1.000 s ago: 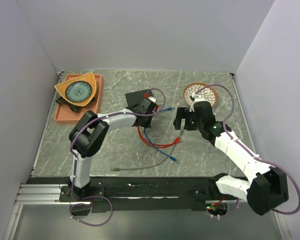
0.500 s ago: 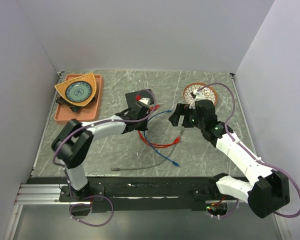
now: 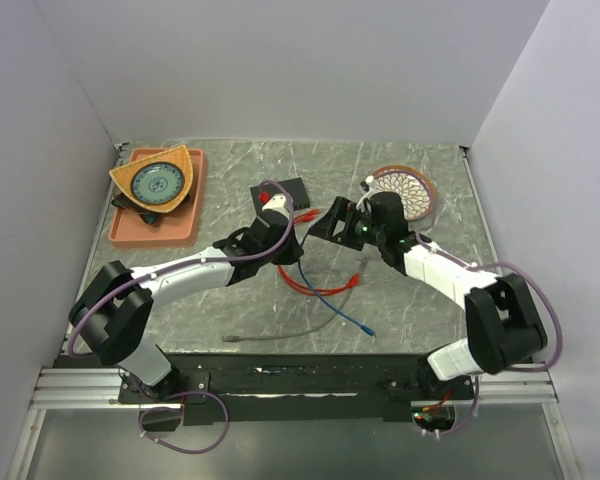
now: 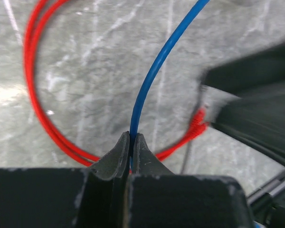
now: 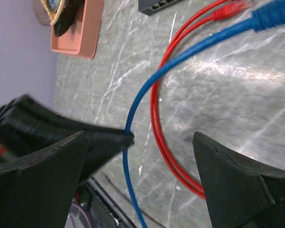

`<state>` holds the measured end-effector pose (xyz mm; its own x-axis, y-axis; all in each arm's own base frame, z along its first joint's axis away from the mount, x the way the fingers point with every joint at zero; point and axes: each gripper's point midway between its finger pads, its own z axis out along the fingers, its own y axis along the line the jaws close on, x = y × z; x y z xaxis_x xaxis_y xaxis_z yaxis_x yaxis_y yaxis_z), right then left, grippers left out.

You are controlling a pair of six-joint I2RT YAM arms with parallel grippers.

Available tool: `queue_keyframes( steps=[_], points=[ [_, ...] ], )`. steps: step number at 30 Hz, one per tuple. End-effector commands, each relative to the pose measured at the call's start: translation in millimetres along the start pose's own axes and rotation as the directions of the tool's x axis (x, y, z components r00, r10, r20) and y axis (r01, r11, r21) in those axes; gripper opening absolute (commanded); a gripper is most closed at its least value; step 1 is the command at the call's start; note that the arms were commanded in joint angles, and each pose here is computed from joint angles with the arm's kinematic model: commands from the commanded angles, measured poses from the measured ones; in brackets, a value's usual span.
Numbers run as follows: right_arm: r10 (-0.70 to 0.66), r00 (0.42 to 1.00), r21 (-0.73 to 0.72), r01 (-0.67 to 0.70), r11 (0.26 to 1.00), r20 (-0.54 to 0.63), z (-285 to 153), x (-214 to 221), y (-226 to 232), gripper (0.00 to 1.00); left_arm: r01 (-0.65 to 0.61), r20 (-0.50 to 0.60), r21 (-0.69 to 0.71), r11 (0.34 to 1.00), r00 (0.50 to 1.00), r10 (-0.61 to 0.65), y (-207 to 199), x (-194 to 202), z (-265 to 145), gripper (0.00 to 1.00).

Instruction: Insert the plug into the switch port

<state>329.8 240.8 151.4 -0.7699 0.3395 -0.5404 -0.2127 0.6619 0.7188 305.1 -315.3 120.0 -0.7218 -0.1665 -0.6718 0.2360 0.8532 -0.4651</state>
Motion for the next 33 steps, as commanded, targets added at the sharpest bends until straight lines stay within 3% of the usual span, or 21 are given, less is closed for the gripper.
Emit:
queue_keyframes(
  steps=[1, 9, 10, 11, 13, 14, 15, 19, 24, 26, 28, 29, 32, 33],
  points=[
    [0.047, 0.998, -0.161, -0.040, 0.986, 0.041, 11.9, -22.3, 35.8, 0.98, 0.043, 0.060, 0.130, 0.991, 0.997, -0.051, -36.9, -18.5, -14.7, 0.01],
    [0.118, 0.988, -0.127, -0.105, 0.986, 0.103, 23.4, -40.2, 24.2, 0.83, 0.045, 0.060, 0.134, 0.990, 0.997, -0.054, -40.6, -15.6, -19.1, 0.01],
    [0.123, 0.986, -0.126, -0.109, 0.986, 0.109, 22.3, -40.3, 22.4, 0.78, 0.045, 0.063, 0.136, 0.990, 0.997, -0.053, -41.5, -16.1, -20.1, 0.01],
    [0.129, 0.983, -0.137, -0.110, 0.984, 0.134, 20.4, -47.4, 22.5, 0.64, 0.045, 0.063, 0.134, 0.990, 0.997, -0.054, -40.7, -16.3, -19.9, 0.01],
    [0.154, 0.978, -0.158, -0.132, 0.979, 0.137, 18.6, -50.0, 23.9, 0.52, 0.046, 0.058, 0.132, 0.990, 0.997, -0.054, -40.3, -14.5, -19.5, 0.01],
    [0.161, 0.977, -0.166, -0.137, 0.977, 0.143, 17.8, -53.6, 23.5, 0.39, 0.047, 0.054, 0.130, 0.990, 0.997, -0.054, -39.7, -13.1, -18.3, 0.01],
    [0.168, 0.975, -0.180, -0.141, 0.973, 0.144, 16.9, -55.4, 26.5, 0.33, 0.046, 0.054, 0.136, 0.990, 0.997, -0.054, -41.2, -12.9, -18.4, 0.01],
    [0.161, 0.976, -0.198, -0.131, 0.971, 0.147, 19.8, -62.1, 31.7, 0.26, 0.051, 0.043, 0.162, 0.986, 0.997, -0.059, -46.4, -10.2, -15.3, 0.01],
    [0.140, 0.982, -0.211, -0.111, 0.971, 0.129, 23.5, -64.9, 35.6, 0.01, 0.048, 0.033, 0.162, 0.986, 0.998, -0.054, -47.8, -7.1, -12.8, 0.01],
    [0.102, 0.986, -0.207, -0.074, 0.976, 0.130, 21.7, -66.0, 37.6, 0.00, 0.063, 0.040, 0.142, 0.988, 0.997, -0.069, -43.5, -7.6, -13.6, 0.04],
    [0.071, 0.990, -0.187, -0.047, 0.981, 0.124, 19.4, -66.1, 37.4, 0.00, 0.098, 0.092, 0.056, 0.994, 0.990, -0.103, -27.7, -17.1, -12.7, 0.11],
    [0.032, 0.991, -0.171, -0.010, 0.985, 0.127, 18.0, -66.5, 36.1, 0.00, 0.095, 0.109, 0.040, 0.995, 0.989, -0.099, -25.9, -22.7, -14.3, 0.19],
    [-0.054, 0.990, -0.096, 0.067, 0.993, 0.127, 13.2, -68.3, 28.2, 0.00, 0.069, 0.155, -0.005, 0.998, 0.986, -0.067, -20.0, -42.2, -20.8, 0.62],
    [-0.086, 0.987, -0.092, 0.099, 0.991, 0.135, 9.6, -73.0, 32.2, 0.00, 0.061, 0.170, -0.013, 0.998, 0.984, -0.058, -17.0, -49.5, -22.0, 0.81]
  ],
)
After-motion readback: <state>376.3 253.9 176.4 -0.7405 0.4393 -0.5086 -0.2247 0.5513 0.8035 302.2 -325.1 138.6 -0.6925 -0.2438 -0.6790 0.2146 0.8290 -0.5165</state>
